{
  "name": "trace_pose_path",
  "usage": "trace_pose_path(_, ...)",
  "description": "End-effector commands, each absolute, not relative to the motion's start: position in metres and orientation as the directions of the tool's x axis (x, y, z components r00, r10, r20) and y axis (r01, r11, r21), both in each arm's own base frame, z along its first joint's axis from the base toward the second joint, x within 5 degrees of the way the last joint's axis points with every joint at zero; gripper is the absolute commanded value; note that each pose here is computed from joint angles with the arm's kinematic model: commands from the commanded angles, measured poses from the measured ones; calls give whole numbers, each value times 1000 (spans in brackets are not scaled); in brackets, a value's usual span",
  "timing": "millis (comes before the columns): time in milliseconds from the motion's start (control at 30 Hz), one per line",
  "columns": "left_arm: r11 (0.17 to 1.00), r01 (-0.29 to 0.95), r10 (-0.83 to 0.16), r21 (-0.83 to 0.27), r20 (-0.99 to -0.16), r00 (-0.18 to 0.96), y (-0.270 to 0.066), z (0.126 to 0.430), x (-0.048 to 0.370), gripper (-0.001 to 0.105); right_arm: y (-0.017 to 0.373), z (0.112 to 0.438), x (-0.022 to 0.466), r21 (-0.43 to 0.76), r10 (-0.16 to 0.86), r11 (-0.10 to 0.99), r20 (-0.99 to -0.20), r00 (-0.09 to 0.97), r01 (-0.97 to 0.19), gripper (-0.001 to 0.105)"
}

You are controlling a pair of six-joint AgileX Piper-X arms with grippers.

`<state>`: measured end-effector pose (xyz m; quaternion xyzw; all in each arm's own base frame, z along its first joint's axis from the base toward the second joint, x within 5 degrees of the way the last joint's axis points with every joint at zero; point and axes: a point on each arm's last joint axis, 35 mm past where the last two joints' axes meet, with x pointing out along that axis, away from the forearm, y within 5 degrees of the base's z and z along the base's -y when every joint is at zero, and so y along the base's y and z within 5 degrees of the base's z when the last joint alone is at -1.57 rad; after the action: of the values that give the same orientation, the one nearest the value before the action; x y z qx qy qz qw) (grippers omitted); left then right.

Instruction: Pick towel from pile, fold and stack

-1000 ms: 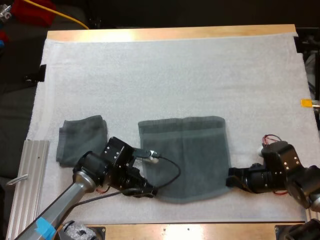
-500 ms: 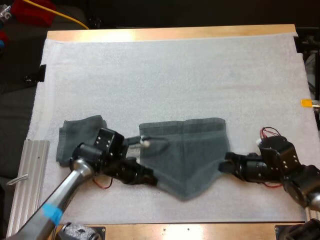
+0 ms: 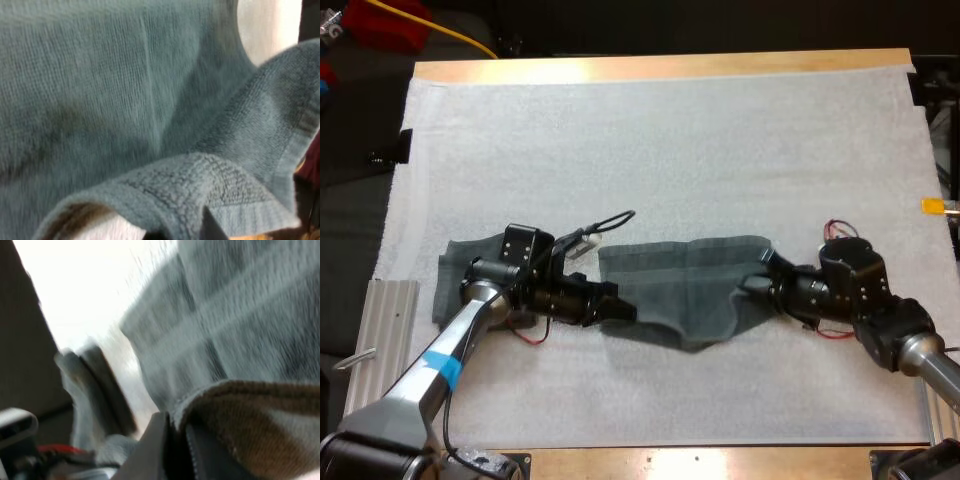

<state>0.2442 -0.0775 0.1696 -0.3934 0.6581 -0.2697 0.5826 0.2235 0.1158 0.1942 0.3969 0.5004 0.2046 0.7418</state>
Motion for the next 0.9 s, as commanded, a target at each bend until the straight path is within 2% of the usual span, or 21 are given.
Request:
trace_pose_path(0,524,-192,-844,-830,-536,9,-79,171,251,0,114,196,229,811,707,579,-554,440,91,0)
trace_pose_path(133,511,-203,-845,-835,-532,63,-81,168,263,0,107,187,240,818,688,554,-553,469,152,0)
trace_pose_path(233,530,-222,-819,-818,-562,115,-81,168,268,0,104,179,245,816,679,548,-562,472,184,0)
trace_pose_path(367,566,-227,-778,-793,-604,172,-80,167,273,0,104,174,252,820,671,545,-552,496,175,0)
trace_pose_path(600,643,-250,-683,-723,-690,239,-77,164,275,0,102,173,257,802,598,564,-561,573,196,0)
trace_pose_path(867,668,-241,-646,-704,-710,280,-76,164,278,0,101,173,258,791,558,577,-564,609,204,0)
